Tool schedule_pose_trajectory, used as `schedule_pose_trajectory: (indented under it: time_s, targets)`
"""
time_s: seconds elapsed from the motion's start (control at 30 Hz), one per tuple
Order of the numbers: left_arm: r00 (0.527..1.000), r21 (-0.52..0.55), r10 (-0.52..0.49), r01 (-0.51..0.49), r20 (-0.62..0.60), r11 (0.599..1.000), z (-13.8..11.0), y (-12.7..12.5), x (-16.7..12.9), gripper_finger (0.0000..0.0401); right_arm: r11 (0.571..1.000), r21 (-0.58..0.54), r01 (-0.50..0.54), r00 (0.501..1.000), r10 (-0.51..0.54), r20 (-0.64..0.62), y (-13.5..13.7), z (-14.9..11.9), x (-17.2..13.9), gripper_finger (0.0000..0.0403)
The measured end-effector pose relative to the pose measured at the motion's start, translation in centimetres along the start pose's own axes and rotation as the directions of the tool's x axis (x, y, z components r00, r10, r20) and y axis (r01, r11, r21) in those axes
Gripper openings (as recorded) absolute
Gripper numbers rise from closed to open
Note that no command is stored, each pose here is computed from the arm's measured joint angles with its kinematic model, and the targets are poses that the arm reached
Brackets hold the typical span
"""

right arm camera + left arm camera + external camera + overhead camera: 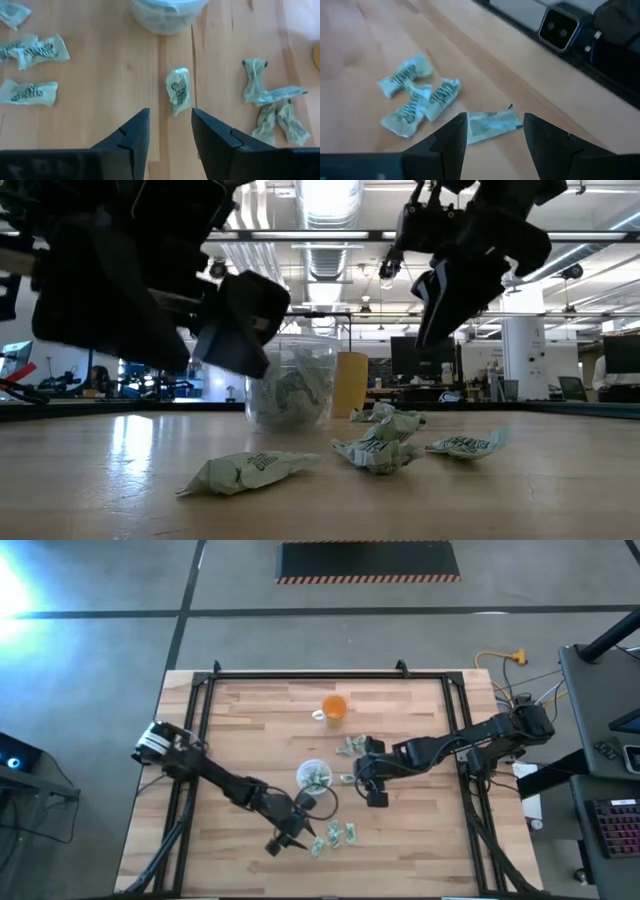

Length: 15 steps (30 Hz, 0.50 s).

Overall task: Pick and place Stevia / Truvia into bins
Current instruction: Put the green stevia packet into the transparent container

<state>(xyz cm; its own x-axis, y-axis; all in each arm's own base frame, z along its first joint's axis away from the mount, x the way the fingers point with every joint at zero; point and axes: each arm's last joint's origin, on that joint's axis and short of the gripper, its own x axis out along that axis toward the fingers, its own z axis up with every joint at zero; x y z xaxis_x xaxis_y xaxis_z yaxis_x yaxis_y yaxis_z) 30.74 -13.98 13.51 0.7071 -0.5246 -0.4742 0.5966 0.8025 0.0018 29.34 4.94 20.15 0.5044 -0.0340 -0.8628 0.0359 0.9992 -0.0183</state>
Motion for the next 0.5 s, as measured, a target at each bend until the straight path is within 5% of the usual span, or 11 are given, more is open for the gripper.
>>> schedule_pose_trajectory:
  time_s: [0.5]
  targets:
    - [0.998, 0.005, 0.045, -0.045, -0.052, 0.999, 0.1, -0.2, 2.0, 0.0178, 0.999, 0.028, 0.018, 0.999, -0.017, -0.047, -0.2, -1.5, 0.8, 0.0127]
